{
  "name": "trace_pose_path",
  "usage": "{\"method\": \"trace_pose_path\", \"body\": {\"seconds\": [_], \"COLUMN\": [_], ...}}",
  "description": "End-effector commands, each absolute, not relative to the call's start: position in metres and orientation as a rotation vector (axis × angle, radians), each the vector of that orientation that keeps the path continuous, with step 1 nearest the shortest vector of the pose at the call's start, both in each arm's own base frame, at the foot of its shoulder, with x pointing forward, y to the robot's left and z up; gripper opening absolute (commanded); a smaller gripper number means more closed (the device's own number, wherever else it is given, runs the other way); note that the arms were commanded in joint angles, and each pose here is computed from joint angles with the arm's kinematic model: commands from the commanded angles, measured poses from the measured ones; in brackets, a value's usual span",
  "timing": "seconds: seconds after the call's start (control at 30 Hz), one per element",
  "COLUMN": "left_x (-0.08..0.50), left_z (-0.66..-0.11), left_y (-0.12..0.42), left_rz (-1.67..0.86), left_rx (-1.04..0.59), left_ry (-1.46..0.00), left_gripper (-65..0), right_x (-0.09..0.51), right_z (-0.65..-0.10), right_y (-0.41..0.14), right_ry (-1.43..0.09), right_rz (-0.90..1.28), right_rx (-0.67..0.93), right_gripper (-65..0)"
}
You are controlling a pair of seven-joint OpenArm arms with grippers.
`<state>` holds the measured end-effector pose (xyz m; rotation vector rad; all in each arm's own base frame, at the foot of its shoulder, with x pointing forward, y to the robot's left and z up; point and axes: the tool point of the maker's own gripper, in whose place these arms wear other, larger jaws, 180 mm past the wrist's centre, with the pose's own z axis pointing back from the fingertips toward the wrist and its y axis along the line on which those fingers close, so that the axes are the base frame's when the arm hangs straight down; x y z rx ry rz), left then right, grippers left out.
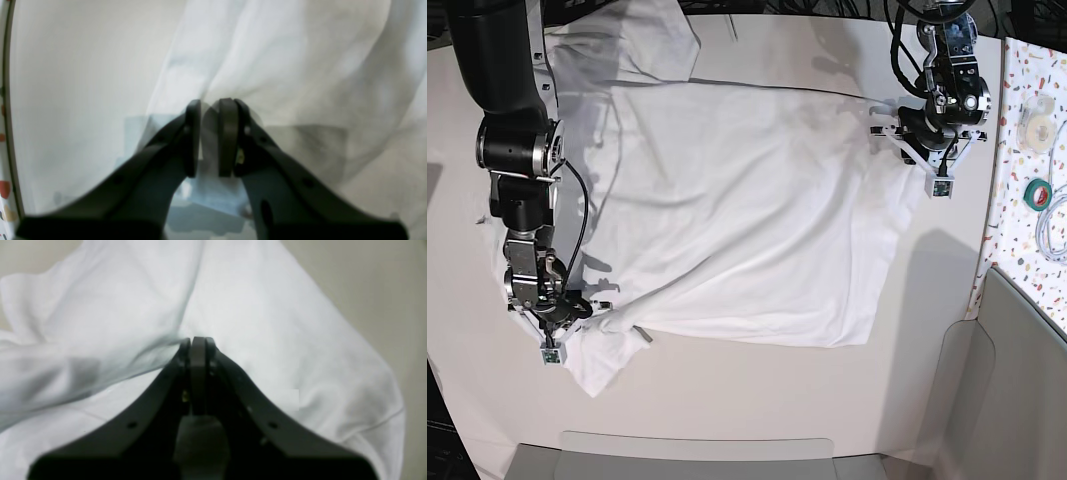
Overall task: Layout the t-shirt on the table in an organized manner, then fold the t-shirt properly
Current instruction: 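Hold the shirt corner with the left gripper and drag the hem with the right gripper, then release the shirt and lift both grippers away from it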
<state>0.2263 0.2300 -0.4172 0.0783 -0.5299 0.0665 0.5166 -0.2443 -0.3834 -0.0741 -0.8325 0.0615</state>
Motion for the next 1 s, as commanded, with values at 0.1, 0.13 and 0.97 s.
{"method": "trace_pose_path", "body": {"seconds": [0.1, 0.13, 0.97], "left_x": [0.214, 0.214, 0.293], "left_z": [-0.424, -0.424, -0.361], "left_y": [0.233, 0.233, 0.228], "left_rz": [0.07, 0.07, 0.083], "left_rx": [0.094, 0.093, 0.079], "left_ry": [-0.468, -0.468, -0.604], "left_gripper": [-56.7, -56.7, -42.9], "right_x": [0.547, 0.551, 0.486], "right_z": [-0.337, -0.332, -0.219], "right_y": [-0.251, -0.244, -0.223], "right_ry": [-0.926, -0.937, -1.271], "right_rz": [0.049, 0.053, 0.026], "right_rx": [-0.102, -0.092, 0.157], "right_gripper": [-65.0, -65.0, -65.0]}}
